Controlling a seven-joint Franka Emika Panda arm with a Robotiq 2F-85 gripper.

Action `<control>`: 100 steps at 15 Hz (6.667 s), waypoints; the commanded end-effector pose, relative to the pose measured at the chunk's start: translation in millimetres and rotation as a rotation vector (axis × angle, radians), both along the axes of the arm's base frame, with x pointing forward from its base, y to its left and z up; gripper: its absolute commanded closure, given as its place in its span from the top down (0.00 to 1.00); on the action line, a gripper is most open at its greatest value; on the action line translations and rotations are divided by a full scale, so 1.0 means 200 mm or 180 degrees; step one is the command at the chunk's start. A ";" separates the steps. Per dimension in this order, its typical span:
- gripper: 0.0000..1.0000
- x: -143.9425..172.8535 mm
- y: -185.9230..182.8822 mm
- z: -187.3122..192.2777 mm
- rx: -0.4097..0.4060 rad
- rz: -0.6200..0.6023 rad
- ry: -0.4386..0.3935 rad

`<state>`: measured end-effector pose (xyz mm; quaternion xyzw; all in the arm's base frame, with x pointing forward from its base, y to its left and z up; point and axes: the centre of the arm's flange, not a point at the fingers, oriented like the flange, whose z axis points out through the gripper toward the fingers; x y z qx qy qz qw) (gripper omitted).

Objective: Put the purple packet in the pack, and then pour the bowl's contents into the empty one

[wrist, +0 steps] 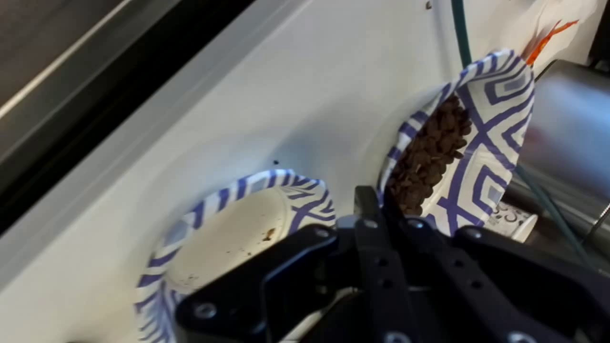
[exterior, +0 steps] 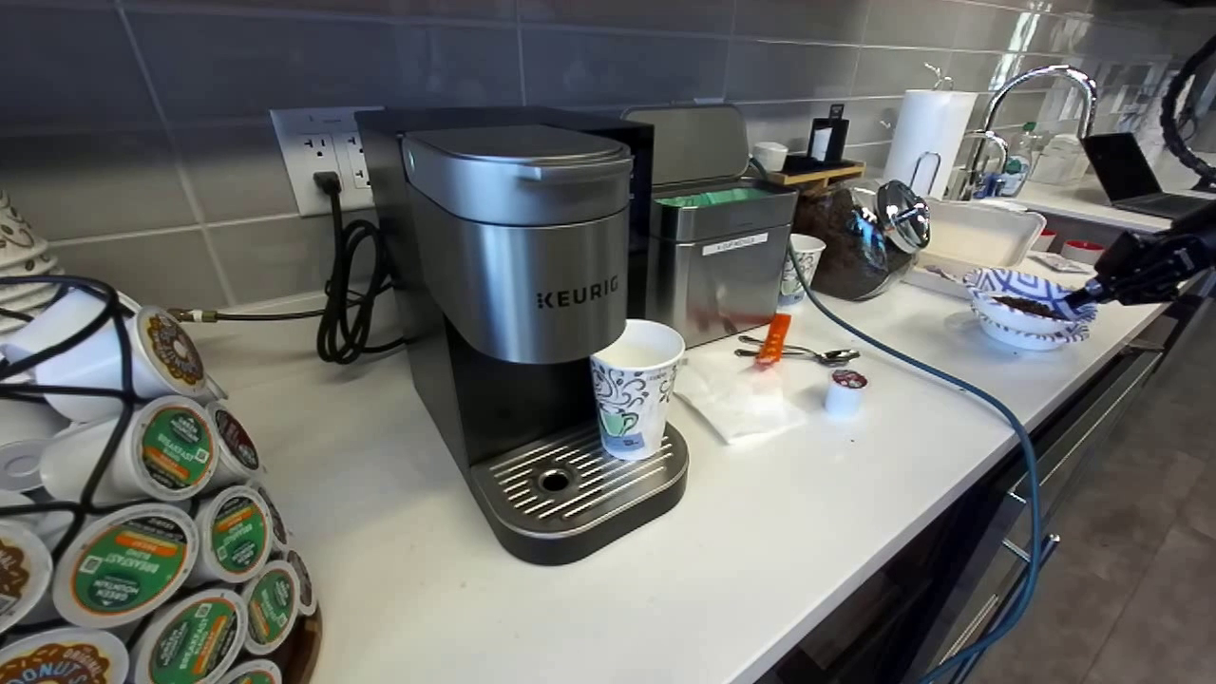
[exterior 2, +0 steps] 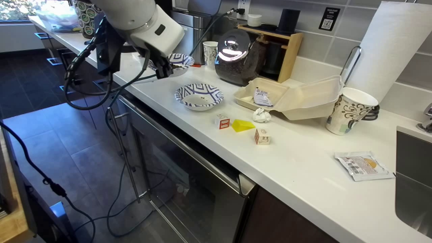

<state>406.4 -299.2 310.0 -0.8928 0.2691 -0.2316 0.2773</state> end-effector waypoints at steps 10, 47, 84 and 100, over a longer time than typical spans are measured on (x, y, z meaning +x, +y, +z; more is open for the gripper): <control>0.01 -0.25 -0.26 -0.03 0.0079 -0.0861 -0.0097; 0.01 0.01 0.14 0.22 -0.2533 -0.1492 0.0283; 0.03 0.02 0.12 0.33 -0.3594 -0.1213 0.0388; 0.01 0.17 0.36 0.32 -0.4001 -0.0907 0.0518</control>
